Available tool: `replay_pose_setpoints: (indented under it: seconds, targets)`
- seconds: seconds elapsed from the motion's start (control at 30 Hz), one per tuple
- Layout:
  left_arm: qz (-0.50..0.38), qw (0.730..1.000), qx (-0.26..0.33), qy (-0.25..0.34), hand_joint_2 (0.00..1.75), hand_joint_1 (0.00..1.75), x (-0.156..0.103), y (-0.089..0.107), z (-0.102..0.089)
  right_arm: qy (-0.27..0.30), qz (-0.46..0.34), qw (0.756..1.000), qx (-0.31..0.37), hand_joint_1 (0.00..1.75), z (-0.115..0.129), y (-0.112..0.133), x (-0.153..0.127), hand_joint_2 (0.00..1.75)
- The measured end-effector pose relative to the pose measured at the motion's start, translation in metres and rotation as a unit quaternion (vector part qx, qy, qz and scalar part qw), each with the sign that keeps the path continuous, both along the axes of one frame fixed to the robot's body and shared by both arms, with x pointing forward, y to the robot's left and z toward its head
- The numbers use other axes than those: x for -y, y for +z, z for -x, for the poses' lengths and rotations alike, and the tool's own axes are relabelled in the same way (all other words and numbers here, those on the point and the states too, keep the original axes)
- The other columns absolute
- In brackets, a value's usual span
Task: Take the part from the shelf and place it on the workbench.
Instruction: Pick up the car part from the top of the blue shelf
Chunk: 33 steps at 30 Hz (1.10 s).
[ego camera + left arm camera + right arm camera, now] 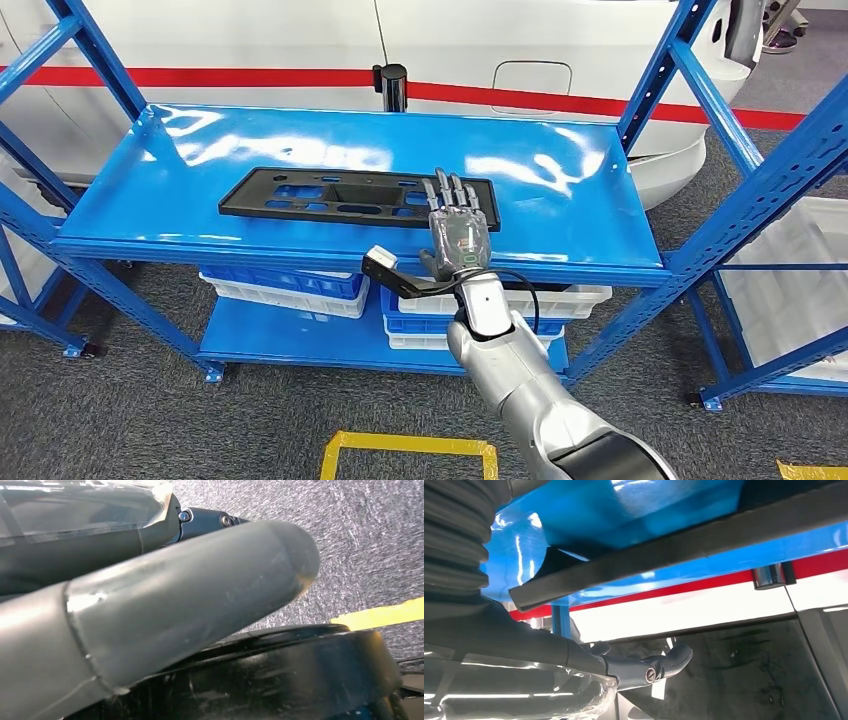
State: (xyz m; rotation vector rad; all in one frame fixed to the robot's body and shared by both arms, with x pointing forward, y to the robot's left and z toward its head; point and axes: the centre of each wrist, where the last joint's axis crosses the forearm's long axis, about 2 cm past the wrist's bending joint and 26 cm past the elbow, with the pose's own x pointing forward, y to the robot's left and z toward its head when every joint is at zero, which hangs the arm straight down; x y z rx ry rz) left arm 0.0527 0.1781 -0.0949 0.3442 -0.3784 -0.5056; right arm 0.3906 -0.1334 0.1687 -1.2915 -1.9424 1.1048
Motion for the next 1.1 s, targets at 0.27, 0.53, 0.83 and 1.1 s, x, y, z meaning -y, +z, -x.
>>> replay_pose_setpoints:
  seconds: [0.27,0.53,0.83,1.1]
  targets:
    - [-0.001,1.000,-0.002,0.001,0.00,0.00,0.000,0.000,0.000,-0.010,0.005,1.000,-0.002,0.00,-0.001,-0.003,0.007,1.75]
    - [-0.002,1.000,0.003,0.000,0.00,0.00,0.000,0.000,0.000,-0.042,0.000,0.999,-0.005,0.00,-0.003,-0.004,0.016,1.75]
    - [-0.002,1.000,0.009,-0.011,0.00,0.00,0.000,0.000,0.000,-0.055,0.007,0.998,0.003,0.00,-0.007,-0.002,0.025,1.75]
    - [0.001,1.000,0.006,-0.011,0.00,0.00,0.000,0.000,0.000,-0.049,0.011,0.999,0.011,1.41,-0.008,0.004,0.019,1.75]
